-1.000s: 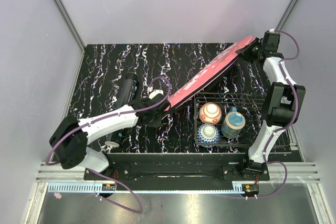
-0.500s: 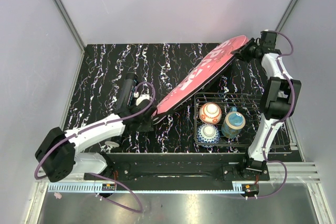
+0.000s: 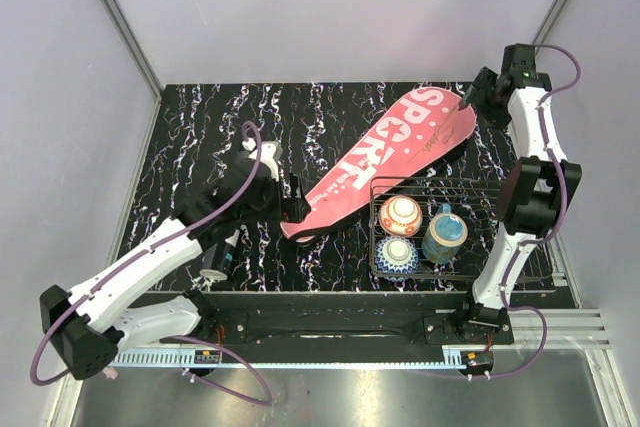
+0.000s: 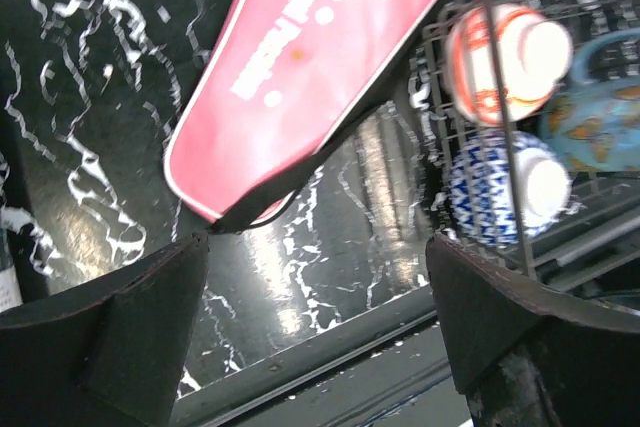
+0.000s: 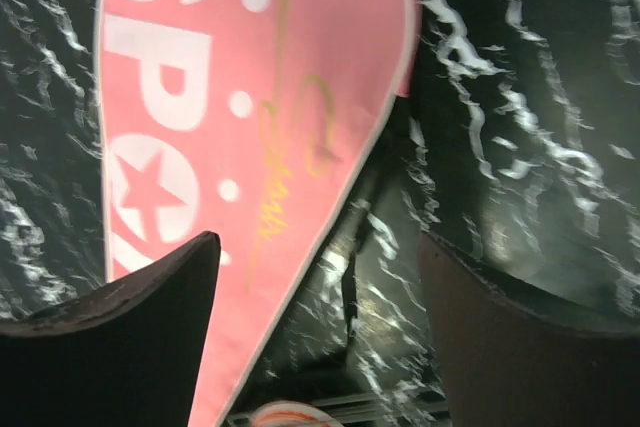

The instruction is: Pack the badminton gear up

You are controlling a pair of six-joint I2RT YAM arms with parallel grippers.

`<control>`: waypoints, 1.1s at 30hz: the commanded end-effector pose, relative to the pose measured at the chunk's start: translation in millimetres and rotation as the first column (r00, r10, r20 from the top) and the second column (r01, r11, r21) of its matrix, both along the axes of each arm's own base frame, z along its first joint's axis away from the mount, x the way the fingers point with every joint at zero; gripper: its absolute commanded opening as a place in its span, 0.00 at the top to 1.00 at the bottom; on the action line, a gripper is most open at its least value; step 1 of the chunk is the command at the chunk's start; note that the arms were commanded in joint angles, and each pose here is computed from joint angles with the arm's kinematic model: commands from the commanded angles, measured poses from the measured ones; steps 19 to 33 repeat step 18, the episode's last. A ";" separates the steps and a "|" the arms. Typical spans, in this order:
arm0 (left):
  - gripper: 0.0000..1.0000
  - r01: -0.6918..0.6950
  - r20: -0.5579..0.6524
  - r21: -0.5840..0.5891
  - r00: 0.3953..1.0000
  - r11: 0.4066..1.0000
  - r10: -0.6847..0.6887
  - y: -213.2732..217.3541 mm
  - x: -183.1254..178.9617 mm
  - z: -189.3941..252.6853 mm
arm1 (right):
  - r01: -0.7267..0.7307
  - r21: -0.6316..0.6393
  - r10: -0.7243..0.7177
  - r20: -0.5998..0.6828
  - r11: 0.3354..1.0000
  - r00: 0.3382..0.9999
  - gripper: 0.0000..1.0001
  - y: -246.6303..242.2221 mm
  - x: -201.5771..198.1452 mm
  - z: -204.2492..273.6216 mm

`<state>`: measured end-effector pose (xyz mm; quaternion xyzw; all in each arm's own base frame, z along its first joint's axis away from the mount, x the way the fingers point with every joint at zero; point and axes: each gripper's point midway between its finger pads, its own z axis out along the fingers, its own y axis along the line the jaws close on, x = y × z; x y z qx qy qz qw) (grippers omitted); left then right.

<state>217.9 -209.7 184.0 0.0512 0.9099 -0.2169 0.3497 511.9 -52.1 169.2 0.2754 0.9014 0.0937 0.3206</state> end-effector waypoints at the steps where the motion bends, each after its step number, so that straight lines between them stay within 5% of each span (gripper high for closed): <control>1: 0.06 0.119 0.140 -0.119 0.985 0.986 -0.102 -20.7 3.4 56.4 | 0.037 -0.341 -0.051 -0.030 0.939 0.998 0.15 -40.7 -49.1 69.8; 5: 0.05 0.196 0.297 -0.235 0.947 0.952 -0.122 -28.4 -0.5 113.0 | -0.011 -0.331 0.043 0.091 0.944 0.995 0.14 -3.3 -60.0 104.8; 8: 0.04 0.248 0.428 -0.293 0.897 0.923 -0.105 -25.3 -5.8 160.8 | -0.253 -0.213 0.310 0.306 0.944 0.900 0.08 85.8 -71.8 149.5; 9: 0.04 0.260 0.470 -0.295 0.877 0.920 -0.097 -22.6 -6.1 173.9 | -0.280 -0.222 0.352 0.436 0.934 0.828 0.05 110.1 -85.6 191.1; 14: 0.04 0.312 0.648 -0.316 0.761 0.896 -0.036 3.5 -26.3 245.5 | -0.339 -0.282 0.437 0.678 0.897 0.591 0.00 137.6 -155.1 262.5; 18: 0.02 0.354 0.766 -0.298 0.642 0.887 0.001 25.6 -45.7 288.2 | -0.194 -0.337 0.387 0.846 0.921 0.367 0.00 120.8 -238.2 354.2; 33: 0.02 0.354 0.766 -0.298 0.642 0.887 0.001 25.6 -45.7 288.2 | -0.194 -0.337 0.387 0.846 0.921 0.367 0.00 120.8 -238.2 354.2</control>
